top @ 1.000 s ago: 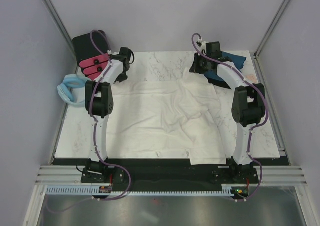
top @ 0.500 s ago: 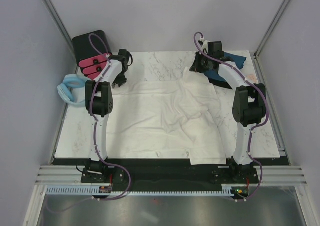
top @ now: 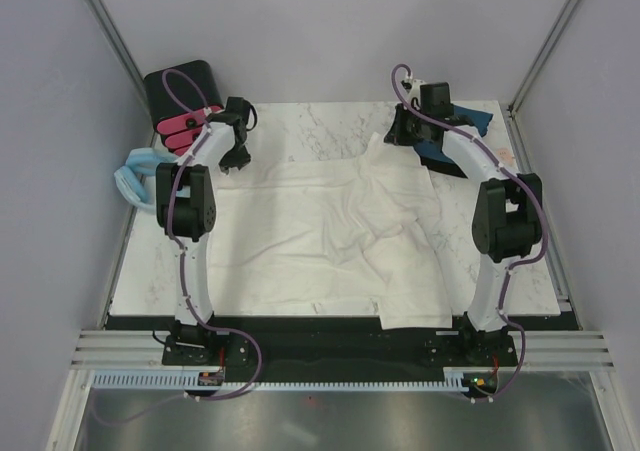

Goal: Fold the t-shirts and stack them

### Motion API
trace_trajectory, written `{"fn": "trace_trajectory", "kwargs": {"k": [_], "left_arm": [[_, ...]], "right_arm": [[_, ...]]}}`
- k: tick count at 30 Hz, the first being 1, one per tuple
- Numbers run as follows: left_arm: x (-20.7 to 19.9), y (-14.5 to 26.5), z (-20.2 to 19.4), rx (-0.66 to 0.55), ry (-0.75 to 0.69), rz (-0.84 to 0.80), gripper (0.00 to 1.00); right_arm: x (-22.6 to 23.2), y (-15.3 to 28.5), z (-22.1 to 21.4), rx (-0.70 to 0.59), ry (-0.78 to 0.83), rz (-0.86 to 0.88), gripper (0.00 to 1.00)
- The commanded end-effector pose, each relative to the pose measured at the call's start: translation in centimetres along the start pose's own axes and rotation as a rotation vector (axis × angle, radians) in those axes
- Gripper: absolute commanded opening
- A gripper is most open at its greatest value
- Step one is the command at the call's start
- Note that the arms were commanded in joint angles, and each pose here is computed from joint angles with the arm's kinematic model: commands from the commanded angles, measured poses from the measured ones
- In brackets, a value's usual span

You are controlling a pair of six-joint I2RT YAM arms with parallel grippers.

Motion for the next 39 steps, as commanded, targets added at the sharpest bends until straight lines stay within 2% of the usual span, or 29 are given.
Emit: {"fn": "trace_trajectory", "kwargs": {"k": [1, 9, 18, 24, 31, 39], "left_arm": [[-1.2, 5.1, 2.2, -0.119, 0.004, -0.141, 0.47], [0.1, 8.9, 2.1, -0.166, -0.026, -0.195, 0.48], [0.7, 8.9, 2.0, -0.141, -0.045, -0.155, 0.49], [0.6, 9.0, 2.3, -0.137, -0.041, -0.157, 0.49], [0.9, 8.4, 2.1, -0.106, -0.034, -0.115, 0.49], [0.5, 5.3, 2.2, -0.035, -0.049, -0.081, 0.50]], "right_arm": [[1.3, 3.8, 2.4, -0.106, 0.042, -0.015, 0.00], [1.2, 6.3, 0.4, -0.054, 0.043, -0.061, 0.00], [1.9, 7.0, -4.4, 0.108, 0.043, -0.053, 0.00], [2.9, 9.2, -6.5, 0.129, 0.041, -0.050, 0.00], [3.9, 12.7, -6.2, 0.061, 0.050, -0.042, 0.00], [3.5, 12.9, -7.1, 0.096, 0.052, -0.069, 0.00]]}}
Point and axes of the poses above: each gripper's point midway between its finger pads, its own y axis back along the fingers, its own x axis along the line the jaws close on, z = x × y, the point moved 5 cm from there along y, back along the fingers, and after that the axes turned 5 degrees about -y, right-handed, at the moved point
